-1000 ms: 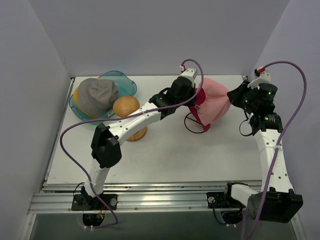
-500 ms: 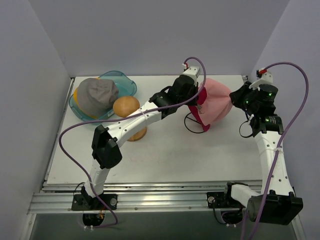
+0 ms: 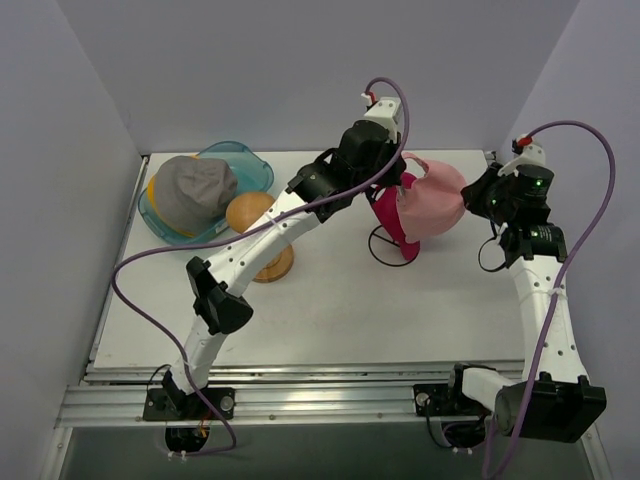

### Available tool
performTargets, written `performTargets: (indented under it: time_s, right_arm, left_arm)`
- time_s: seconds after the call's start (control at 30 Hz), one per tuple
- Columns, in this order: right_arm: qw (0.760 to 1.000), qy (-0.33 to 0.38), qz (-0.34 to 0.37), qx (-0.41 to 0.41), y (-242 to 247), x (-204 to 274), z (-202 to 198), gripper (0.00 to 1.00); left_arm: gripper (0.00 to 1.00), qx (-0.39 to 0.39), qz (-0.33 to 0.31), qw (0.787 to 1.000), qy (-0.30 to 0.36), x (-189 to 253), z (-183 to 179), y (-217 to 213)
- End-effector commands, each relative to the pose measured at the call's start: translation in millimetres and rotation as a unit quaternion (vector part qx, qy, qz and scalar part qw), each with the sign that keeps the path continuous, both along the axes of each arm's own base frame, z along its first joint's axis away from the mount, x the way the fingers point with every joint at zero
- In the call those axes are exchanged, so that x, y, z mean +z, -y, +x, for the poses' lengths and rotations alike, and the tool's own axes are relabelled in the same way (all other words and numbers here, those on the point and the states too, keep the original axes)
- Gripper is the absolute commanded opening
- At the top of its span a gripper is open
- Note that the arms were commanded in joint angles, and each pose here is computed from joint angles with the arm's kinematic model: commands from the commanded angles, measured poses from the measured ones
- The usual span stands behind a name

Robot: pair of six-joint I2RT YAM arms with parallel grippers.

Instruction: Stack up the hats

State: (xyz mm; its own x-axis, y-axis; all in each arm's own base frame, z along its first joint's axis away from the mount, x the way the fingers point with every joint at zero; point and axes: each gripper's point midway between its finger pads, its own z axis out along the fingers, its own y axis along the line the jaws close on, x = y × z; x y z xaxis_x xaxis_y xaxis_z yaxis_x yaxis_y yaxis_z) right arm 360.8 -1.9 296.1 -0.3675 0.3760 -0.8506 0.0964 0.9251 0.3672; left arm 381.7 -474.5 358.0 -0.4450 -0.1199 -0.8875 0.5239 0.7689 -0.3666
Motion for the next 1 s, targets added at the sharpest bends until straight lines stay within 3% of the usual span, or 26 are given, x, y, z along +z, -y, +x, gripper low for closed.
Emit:
performTargets:
  time_s: [0.0,0.27,0.6,0.97]
  right_arm:
    - [1.000,0.020,-0.008,-0.009,7,16,13,0.00]
    - [1.000,0.006,-0.010,-0.004,9,8,34,0.00]
    - [0.999,0.019,0.009,0.029,-2,10,61,0.15]
    - [0.998,0.004,0.040,0.056,-14,-19,90,0.16]
  left_arm:
    - [0.02,0.013,0.009,1.000,0.005,6,6,-5]
    - [0.02,0.018,0.007,1.000,-0.019,-20,27,-4]
    - [0.02,0.034,-0.002,0.998,-0.048,-44,46,-10]
    - [0.02,0.030,-0.001,0.998,-0.050,-51,48,-10]
